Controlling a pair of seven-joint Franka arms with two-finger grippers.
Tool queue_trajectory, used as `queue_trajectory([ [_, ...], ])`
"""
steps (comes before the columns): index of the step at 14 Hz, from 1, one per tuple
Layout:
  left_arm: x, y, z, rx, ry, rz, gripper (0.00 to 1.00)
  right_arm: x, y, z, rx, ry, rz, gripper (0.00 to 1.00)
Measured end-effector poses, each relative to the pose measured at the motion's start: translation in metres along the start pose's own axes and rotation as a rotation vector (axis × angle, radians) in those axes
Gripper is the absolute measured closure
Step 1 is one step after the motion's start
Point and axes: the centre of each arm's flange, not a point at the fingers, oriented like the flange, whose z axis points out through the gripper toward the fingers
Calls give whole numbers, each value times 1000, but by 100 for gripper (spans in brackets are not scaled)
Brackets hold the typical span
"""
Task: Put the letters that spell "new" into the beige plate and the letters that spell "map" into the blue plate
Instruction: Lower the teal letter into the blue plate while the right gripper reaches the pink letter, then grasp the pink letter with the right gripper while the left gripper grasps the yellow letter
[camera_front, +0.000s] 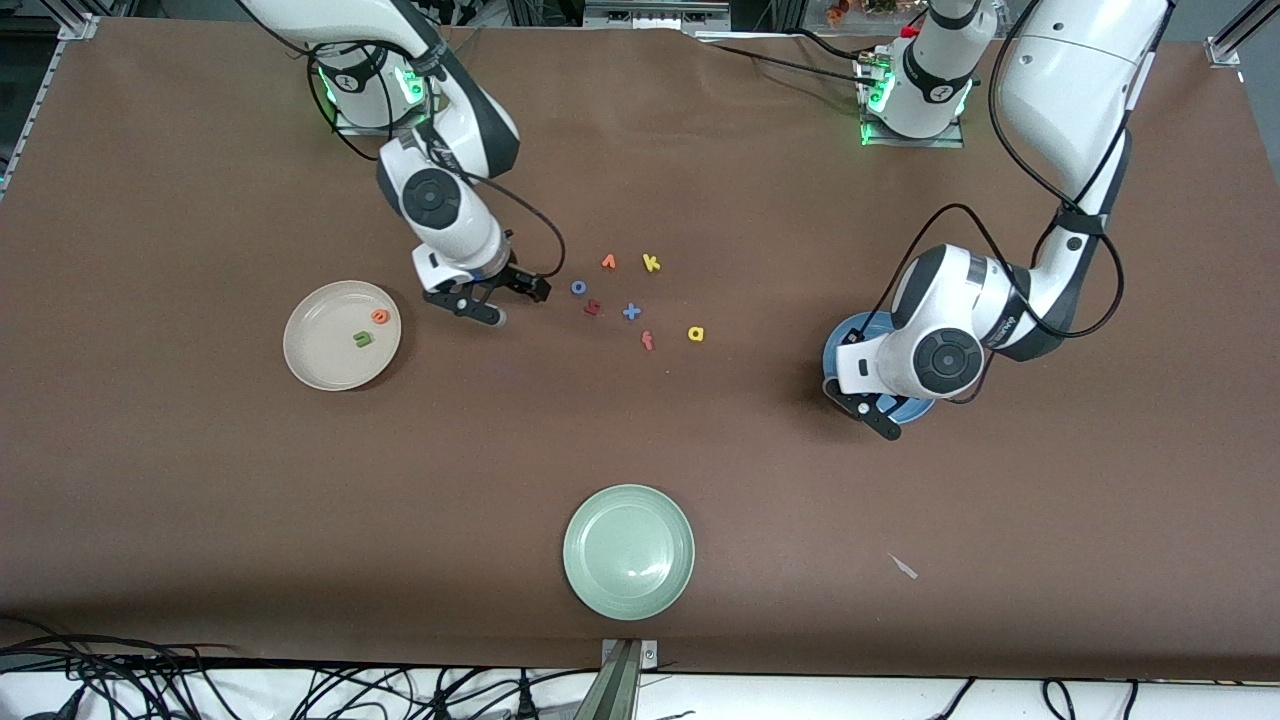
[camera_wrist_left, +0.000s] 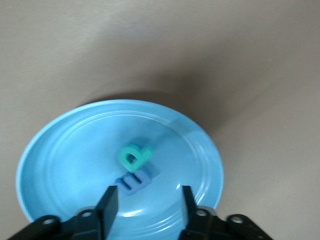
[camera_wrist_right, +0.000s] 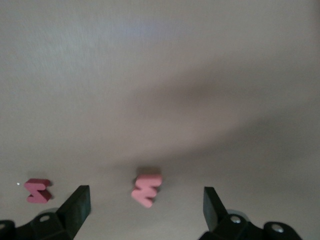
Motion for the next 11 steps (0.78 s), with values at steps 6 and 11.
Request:
queue_trajectory([
  [6, 28, 71, -21, -5, 47, -93, 0, -3, 3, 27, 14, -3, 44, 3],
  [11, 61, 163, -13, -2, 117, -361, 0, -9, 4, 39, 5, -13, 40, 25],
])
